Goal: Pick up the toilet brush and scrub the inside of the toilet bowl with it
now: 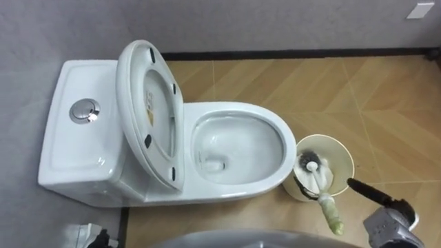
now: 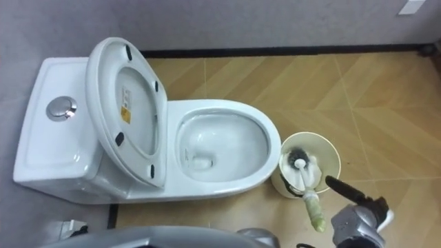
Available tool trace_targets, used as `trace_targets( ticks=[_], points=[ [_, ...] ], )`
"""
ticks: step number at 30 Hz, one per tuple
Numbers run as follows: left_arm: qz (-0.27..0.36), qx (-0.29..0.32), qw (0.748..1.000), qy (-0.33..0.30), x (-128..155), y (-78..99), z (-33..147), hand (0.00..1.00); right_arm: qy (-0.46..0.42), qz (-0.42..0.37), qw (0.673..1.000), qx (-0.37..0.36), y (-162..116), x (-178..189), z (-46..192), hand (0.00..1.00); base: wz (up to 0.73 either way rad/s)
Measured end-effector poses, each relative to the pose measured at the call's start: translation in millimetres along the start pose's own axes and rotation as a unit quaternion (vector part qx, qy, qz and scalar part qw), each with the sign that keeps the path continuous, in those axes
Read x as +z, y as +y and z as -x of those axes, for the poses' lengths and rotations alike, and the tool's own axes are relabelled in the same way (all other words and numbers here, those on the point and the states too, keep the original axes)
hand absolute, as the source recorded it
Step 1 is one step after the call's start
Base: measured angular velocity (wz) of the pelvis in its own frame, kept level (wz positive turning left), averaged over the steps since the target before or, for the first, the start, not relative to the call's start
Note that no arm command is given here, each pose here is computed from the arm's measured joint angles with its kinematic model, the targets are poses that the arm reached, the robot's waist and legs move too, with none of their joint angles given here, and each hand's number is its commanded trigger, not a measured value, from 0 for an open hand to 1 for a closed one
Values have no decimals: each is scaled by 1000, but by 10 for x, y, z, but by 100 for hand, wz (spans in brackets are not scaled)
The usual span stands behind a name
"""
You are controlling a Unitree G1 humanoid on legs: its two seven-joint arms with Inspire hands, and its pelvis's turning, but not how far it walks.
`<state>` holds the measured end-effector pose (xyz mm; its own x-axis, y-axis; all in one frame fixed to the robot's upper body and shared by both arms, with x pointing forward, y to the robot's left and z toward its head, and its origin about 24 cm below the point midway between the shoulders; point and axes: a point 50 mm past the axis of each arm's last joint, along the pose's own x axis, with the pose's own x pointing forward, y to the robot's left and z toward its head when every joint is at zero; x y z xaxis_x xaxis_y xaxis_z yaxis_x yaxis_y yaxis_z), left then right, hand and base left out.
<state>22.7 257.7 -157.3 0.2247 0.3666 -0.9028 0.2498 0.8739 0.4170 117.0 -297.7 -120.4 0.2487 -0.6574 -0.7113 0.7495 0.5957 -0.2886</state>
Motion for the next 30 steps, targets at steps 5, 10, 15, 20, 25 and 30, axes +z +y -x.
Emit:
trace_targets(
  ticks=[5, 10, 15, 20, 25, 30],
  points=[
    [-15, 7, 1000, 2, -43, 69, -1, 0, -34, 45, 998, 10, 20, 126, -15, 0, 1],
    [-31, 7, 999, -3, -16, 94, -8, 0, -61, 89, 994, 18, 50, 183, -12, 0, 10],
    [-40, 18, 999, -29, 182, 198, -45, 0, -59, 115, 991, 31, 163, 240, -42, 0, 14],
    [-7, 24, 996, -81, 502, 285, -69, 0, -62, 132, 989, 28, 252, 380, -81, 0, 22],
    [-4, 34, 992, -125, 874, 397, -73, 0, -63, 157, 985, 21, 266, 560, -130, 0, 6],
    [-8, 42, 986, -160, 1145, 492, -55, 0, -51, 148, 987, 33, 311, 639, -136, 0, 15]
  ],
)
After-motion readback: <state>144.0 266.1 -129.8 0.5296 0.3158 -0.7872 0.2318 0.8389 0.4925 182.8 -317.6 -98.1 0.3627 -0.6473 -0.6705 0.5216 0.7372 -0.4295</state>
